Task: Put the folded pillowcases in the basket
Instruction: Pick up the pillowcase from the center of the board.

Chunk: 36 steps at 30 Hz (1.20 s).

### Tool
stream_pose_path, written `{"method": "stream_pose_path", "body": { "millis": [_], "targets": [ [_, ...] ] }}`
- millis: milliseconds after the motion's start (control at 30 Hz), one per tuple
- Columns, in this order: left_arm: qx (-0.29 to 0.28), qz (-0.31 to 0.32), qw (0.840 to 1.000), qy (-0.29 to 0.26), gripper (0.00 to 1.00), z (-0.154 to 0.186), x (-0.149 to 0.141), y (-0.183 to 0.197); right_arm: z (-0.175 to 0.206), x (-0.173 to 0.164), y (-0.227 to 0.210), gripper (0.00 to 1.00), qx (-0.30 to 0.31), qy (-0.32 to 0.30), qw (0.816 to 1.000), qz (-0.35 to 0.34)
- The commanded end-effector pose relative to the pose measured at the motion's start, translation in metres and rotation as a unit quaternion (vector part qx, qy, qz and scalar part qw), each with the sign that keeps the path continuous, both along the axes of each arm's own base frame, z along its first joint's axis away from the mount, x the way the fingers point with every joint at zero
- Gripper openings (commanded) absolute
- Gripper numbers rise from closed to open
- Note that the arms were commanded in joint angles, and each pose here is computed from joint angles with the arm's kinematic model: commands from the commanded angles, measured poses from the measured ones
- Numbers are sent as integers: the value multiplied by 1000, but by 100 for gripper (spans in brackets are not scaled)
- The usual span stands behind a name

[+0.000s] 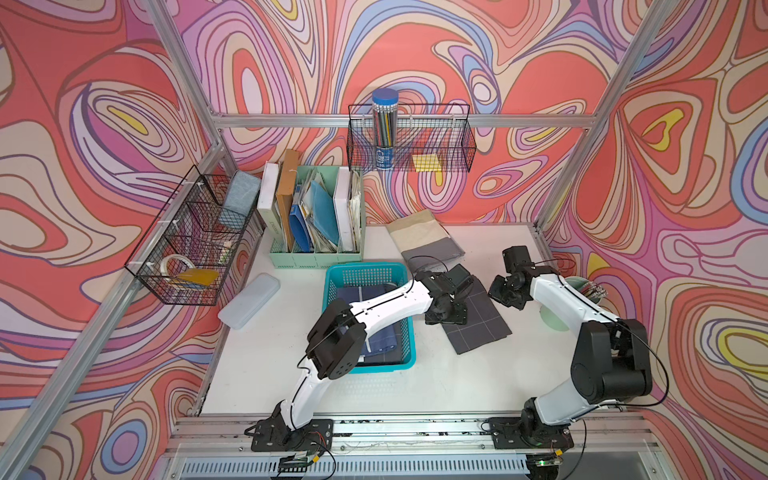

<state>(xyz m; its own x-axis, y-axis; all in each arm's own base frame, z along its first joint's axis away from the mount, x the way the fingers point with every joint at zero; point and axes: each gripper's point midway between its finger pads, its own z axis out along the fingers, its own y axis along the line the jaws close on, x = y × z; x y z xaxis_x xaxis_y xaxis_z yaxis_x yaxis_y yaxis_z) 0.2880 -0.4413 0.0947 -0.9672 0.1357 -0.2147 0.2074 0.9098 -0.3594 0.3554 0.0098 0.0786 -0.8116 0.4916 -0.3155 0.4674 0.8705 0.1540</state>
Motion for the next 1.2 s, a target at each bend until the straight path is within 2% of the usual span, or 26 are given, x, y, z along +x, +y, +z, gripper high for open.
{"method": "stream_pose_path", "body": {
  "millis": [0,267,433,567,767,900,1000,1167],
  "targets": [
    [10,9,1000,0,74,8,-3,-6,0,12,7,5,21,-23,999,13],
    [47,-2,999,-6,73,-1,-9,-11,2,22,25,1,59,-42,996,53],
    [53,-1,998,-41,70,16,-9,0,7,35,55,0,89,-51,989,108],
    [58,-8,996,-66,65,29,-10,10,-12,47,80,0,86,-19,986,143],
    [86,-14,993,-76,66,21,-13,26,-47,53,79,0,69,31,987,140],
    [92,-18,994,-61,68,8,-15,24,-63,46,61,0,29,58,992,105],
    [90,-23,994,-51,68,1,-16,18,-74,34,41,0,18,81,994,68],
    [102,-16,993,-53,70,-12,-7,10,-76,-2,32,0,17,111,992,57]
  ]
}}
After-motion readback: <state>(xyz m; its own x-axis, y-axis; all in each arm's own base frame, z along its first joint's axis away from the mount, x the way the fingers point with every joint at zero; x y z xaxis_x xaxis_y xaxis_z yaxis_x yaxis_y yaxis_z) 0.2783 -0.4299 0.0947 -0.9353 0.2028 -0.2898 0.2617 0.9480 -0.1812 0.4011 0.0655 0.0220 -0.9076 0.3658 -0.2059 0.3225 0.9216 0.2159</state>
